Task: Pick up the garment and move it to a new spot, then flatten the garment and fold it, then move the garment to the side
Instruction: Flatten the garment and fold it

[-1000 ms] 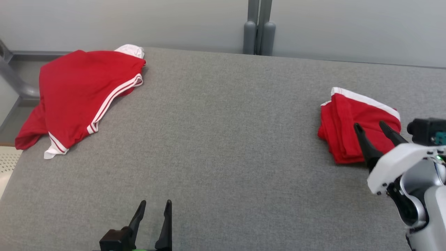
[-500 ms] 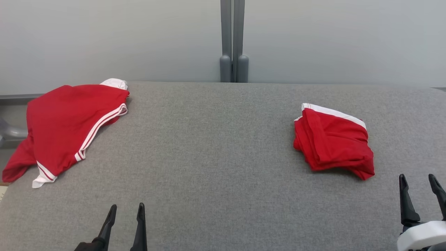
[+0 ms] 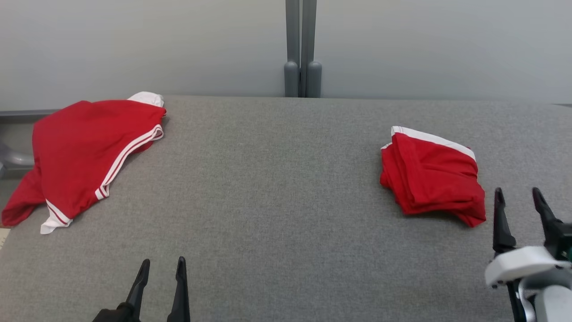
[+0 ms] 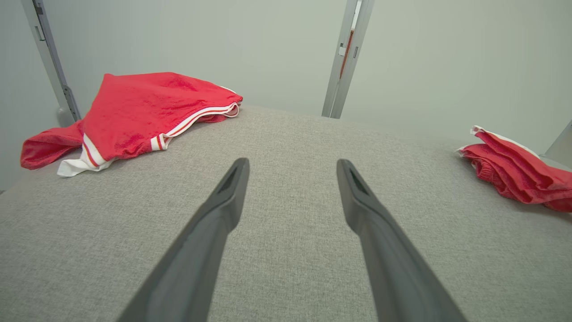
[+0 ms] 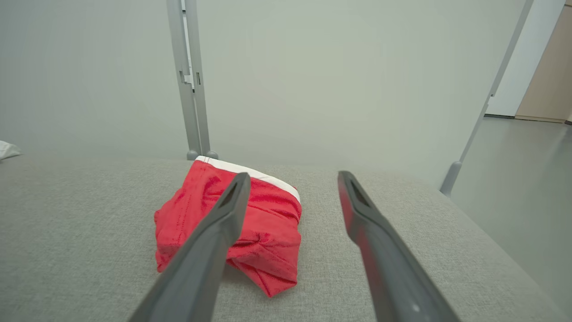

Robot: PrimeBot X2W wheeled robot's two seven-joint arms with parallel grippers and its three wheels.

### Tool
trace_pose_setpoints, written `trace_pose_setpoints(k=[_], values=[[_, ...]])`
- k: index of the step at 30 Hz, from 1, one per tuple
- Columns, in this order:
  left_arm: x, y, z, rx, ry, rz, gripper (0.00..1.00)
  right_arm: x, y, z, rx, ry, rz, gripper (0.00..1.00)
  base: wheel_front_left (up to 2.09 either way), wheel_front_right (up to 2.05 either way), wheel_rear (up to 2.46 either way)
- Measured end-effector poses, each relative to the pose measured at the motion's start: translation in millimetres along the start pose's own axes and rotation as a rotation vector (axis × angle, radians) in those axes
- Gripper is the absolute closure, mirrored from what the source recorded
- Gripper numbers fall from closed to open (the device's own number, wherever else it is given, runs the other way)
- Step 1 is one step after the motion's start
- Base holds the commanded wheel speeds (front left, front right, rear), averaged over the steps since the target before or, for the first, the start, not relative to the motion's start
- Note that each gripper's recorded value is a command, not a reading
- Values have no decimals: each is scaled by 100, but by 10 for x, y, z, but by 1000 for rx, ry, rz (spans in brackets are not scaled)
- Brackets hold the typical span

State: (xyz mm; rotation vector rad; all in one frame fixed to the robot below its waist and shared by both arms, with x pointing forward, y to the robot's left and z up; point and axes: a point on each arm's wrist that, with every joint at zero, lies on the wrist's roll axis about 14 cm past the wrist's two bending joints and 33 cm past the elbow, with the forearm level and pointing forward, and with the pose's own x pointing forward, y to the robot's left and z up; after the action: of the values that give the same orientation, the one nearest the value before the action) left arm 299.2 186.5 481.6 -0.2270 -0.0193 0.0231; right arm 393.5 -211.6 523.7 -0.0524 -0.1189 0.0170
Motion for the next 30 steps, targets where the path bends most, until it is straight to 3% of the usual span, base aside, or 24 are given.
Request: trace_pose_setpoints(k=[1, 2, 3, 5, 13, 21, 25, 30], values=[[23, -22, -10, -1, 4, -8, 0, 90, 81, -25, -16, 9, 24, 47, 0, 0, 0], [63, -44, -7, -4, 4, -16, 0, 211, 167, -13, -31, 6, 48, 56, 0, 0, 0], [105, -57, 2, -6, 1, -21, 0, 316, 232, -3, -29, 3, 60, 76, 0, 0, 0], [199, -82, -4, -9, 5, -31, 0, 560, 356, -54, -43, 22, 85, 100, 0, 0, 0], [417, -41, -166, -7, 61, -26, 0, 1052, 469, -616, -84, 192, 80, 100, 0, 0, 0], [429, 197, -301, 7, 111, 48, 0, 1081, 784, -1223, -89, 352, 148, 100, 0, 0, 0], [400, 271, -349, 11, 129, 73, 0, 1109, 1053, -1236, -36, 338, 207, 100, 0, 0, 0], [409, 211, -356, 6, 130, 54, 0, 950, 1095, -1253, 1, 343, 223, 100, 0, 0, 0]])
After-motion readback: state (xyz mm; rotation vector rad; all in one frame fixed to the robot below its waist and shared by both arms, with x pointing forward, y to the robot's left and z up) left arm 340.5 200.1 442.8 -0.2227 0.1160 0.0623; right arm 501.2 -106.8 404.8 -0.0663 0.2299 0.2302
